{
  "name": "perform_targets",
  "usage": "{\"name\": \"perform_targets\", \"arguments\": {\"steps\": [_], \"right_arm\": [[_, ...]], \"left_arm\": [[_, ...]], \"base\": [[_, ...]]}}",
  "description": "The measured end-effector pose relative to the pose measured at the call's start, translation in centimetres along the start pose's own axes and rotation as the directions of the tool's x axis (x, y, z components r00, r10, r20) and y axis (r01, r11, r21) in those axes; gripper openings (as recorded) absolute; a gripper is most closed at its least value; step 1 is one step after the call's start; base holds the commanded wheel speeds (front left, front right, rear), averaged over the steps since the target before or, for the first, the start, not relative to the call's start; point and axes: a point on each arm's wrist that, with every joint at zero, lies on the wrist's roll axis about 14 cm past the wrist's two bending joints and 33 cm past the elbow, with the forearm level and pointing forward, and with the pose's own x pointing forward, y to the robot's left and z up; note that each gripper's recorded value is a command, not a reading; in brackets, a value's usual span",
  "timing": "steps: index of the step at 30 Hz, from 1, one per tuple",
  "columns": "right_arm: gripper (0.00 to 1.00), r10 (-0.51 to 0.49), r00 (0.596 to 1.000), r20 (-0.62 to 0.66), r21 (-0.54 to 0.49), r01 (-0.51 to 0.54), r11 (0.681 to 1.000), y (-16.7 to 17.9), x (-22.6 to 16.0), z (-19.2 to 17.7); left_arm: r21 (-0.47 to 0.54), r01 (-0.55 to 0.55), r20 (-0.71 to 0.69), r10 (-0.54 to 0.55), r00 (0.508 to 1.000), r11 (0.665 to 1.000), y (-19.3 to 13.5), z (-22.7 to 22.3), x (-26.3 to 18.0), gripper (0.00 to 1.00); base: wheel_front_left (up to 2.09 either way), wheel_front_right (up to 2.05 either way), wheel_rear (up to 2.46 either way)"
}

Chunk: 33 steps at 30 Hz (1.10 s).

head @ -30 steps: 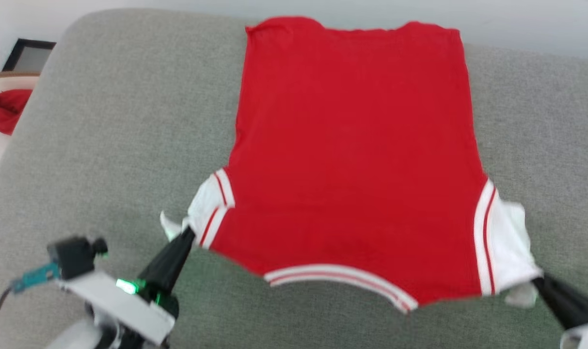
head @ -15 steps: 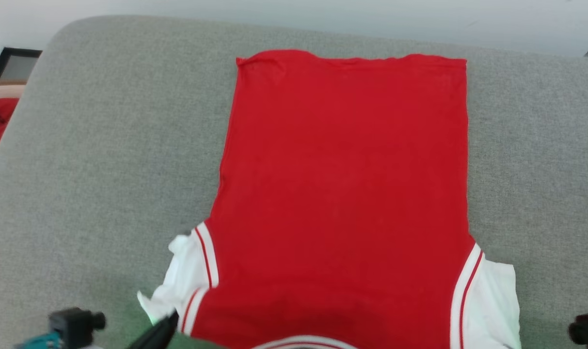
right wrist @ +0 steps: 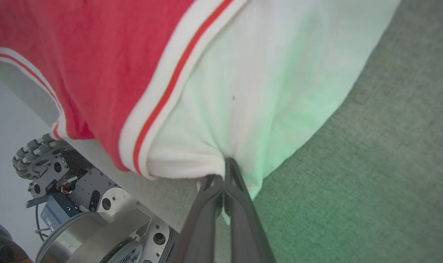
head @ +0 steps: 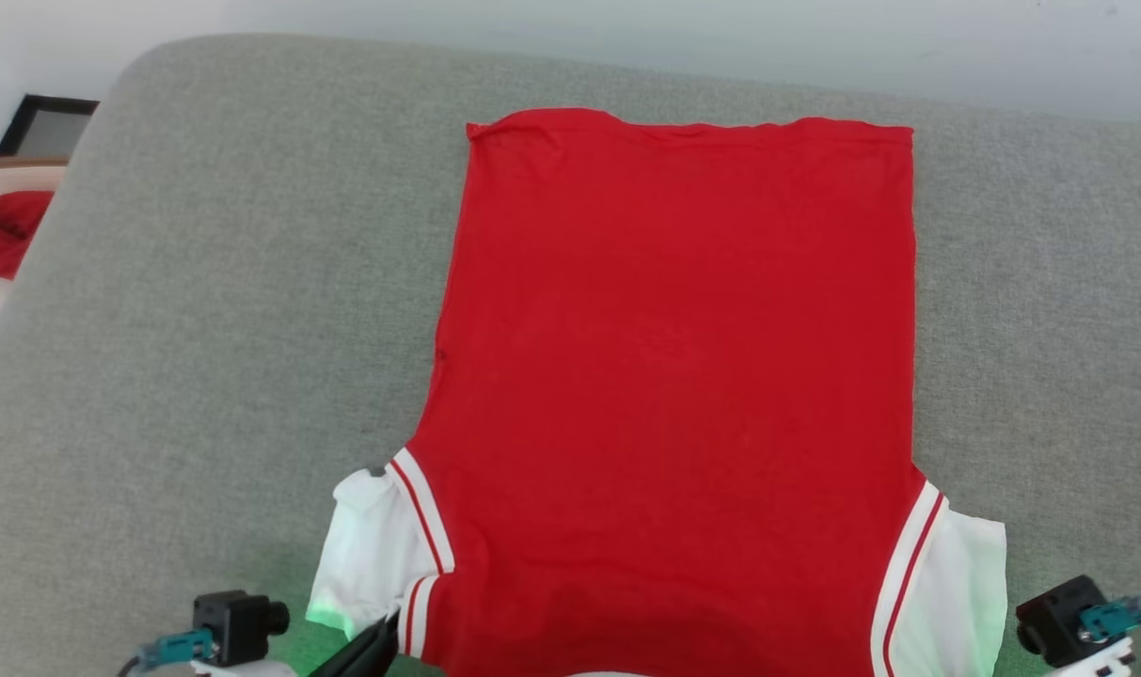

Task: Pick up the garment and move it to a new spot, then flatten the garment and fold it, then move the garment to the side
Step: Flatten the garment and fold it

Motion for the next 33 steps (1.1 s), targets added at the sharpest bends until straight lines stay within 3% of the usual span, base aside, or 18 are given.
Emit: {"name": "perform_targets", "arguments": {"steps": [9,11,12,18,24,29,33], "right_arm": [[0.03,0.007,1.000,0.012,-0.042,-0.006,0.999,0.1,1.3,-0.6],[0.45,0.004,1.000,0.023,-0.044,-0.003,0.999,0.0,1.3,-0.5],[1.00,0.004,0.999,0.038,-0.038,-0.002,0.999,0.0,1.2,-0.4],[1.00,-0.035,0.987,0.159,0.042,0.028,0.999,-1.5,-0.5,2.4],[1.00,0.036,0.972,0.234,0.068,-0.053,0.996,-0.9,-3.6,6.7],[1.00,0.004,0.918,0.397,0.058,-0.030,0.998,-3.4,-6.1,14.2],[1.00,-0.056,0.865,0.499,0.044,0.039,0.998,-5.9,-5.9,21.2]], "left_arm": [[0.003,0.003,-0.007,-0.003,1.000,1.000,-0.3,-0.5,0.3,0.00],[0.010,0.004,-0.010,-0.004,1.000,1.000,-0.2,-0.6,0.4,0.00],[0.013,0.006,-0.011,-0.005,1.000,1.000,-0.3,-0.6,0.4,0.00],[0.022,0.033,-0.007,-0.033,0.999,0.999,-0.9,-0.1,0.8,0.00],[0.047,0.067,0.022,-0.068,0.997,0.997,-1.7,1.2,1.7,0.00],[0.058,0.093,0.046,-0.095,0.994,0.994,-2.3,2.1,2.6,0.00],[0.067,0.113,0.055,-0.117,0.992,0.991,-2.8,2.7,3.6,0.00]], "base": [[0.00,0.00,0.00],[0.00,0.00,0.00],[0.00,0.00,0.00],[0.00,0.00,0.00],[0.00,0.00,0.00],[0.00,0.00,0.00],[0.00,0.00,0.00]]}}
